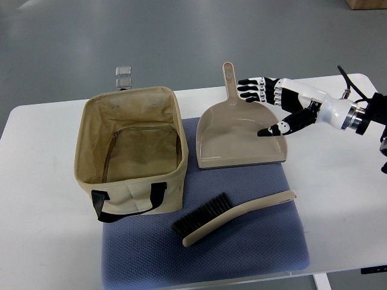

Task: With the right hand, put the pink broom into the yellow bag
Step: 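Reach the right hand down toward the beige brush handle, then close the right hand fingers around the brush handle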

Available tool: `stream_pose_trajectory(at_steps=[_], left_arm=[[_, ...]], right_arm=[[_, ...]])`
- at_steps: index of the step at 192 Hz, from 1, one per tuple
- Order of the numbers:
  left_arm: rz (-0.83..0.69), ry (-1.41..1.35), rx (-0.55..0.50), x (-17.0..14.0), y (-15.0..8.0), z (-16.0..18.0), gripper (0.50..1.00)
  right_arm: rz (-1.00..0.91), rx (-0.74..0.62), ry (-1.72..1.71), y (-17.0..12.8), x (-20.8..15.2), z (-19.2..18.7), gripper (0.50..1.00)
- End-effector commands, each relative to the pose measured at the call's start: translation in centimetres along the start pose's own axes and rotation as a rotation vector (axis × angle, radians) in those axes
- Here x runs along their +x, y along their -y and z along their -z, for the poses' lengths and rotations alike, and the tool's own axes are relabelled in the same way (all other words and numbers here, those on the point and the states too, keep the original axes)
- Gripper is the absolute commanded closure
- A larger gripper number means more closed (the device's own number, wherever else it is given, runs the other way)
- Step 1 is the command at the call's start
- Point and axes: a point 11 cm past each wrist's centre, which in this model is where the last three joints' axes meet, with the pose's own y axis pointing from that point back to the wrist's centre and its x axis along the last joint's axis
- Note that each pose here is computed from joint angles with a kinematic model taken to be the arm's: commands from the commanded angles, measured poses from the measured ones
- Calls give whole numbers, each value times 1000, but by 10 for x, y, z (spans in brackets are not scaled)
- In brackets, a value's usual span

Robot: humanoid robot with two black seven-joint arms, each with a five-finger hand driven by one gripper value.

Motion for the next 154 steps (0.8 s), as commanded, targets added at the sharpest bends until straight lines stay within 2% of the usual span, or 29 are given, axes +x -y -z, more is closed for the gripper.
stream_pose_trajectory(at_steps=[1,38,84,154], left_arm=[[-1,0,0,0,0,0,500],[0,0,2,0,0,0,500],[0,0,0,0,0,0,500],[0,0,0,0,0,0,500]], right_arm=[[89,-43,-146,-2,-16,6,572],[238,-77,-396,2,-53,15,574],[343,-146,-616,-3,-88,-13,591],[368,-246,-800,-10,-105,-45,675]])
